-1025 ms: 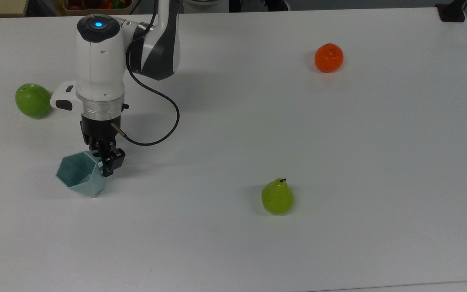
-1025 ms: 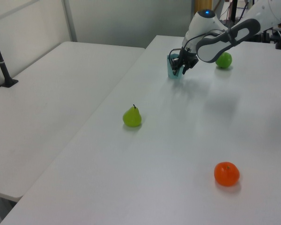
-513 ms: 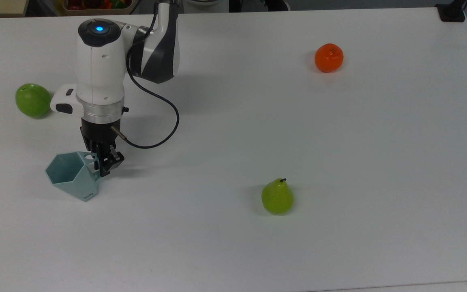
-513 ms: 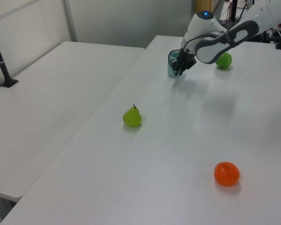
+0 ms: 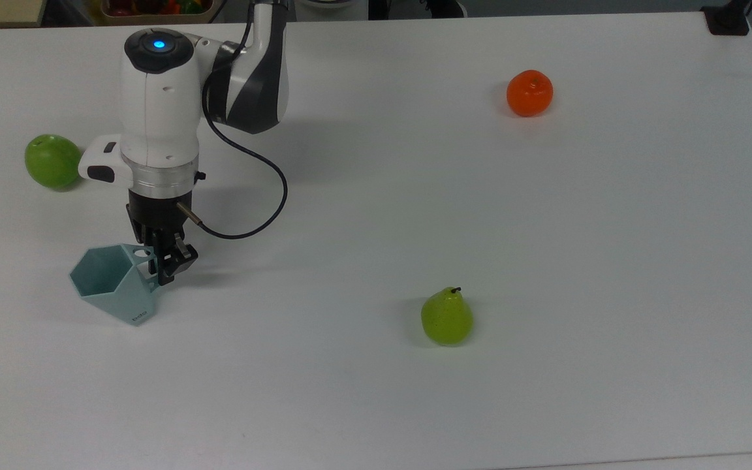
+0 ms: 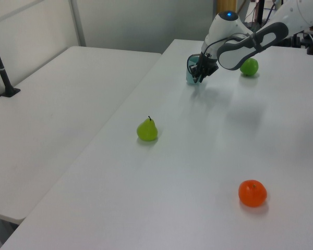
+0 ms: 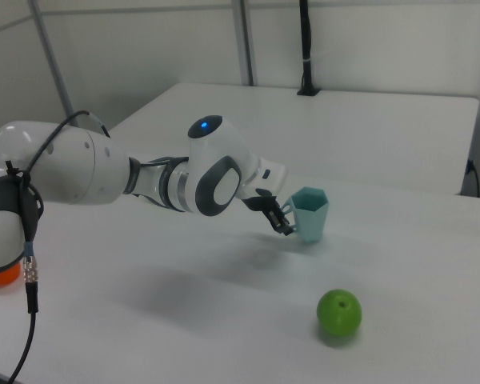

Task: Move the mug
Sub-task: 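Close the gripper on the mug rim and tilt the mug, then lift the mug by its rim and carry it toward the tangerine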

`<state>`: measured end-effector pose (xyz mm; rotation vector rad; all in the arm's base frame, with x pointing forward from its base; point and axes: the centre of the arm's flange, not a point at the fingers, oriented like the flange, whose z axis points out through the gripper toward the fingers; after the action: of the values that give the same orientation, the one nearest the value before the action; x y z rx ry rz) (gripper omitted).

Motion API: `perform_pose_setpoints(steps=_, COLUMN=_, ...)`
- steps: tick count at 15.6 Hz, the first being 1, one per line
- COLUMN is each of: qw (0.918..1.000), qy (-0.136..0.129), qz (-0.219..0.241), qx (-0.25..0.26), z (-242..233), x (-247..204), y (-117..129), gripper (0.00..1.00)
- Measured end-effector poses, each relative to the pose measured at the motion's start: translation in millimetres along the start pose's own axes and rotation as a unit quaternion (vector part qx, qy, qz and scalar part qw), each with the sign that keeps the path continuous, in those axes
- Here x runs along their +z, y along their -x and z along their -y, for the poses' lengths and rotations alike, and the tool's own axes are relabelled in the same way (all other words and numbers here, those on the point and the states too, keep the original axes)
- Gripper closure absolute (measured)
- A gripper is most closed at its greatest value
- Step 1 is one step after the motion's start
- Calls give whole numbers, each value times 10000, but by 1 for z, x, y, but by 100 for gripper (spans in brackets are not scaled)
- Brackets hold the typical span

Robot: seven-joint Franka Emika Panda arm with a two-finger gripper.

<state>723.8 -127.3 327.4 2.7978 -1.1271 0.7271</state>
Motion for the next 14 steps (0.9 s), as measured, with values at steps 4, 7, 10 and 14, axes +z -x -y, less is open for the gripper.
perform_pose_setpoints(steps=4, qw=9999, qy=-53, qz=-115, qx=-21, z=4, x=-12, y=-8, gripper=77)
perform_pose_setpoints(steps=7, qw=9996, qy=-143, qz=-254, qx=-18, z=8, x=-37, y=-20, gripper=77)
perform_pose_setpoints(steps=10, qw=9996, qy=-124, qz=-185, qx=-178, z=18, x=-84, y=-28, gripper=77)
perform_pose_setpoints(steps=14, qw=9955, qy=-77, qz=228, qx=-920, z=42, x=-156, y=-15, gripper=77)
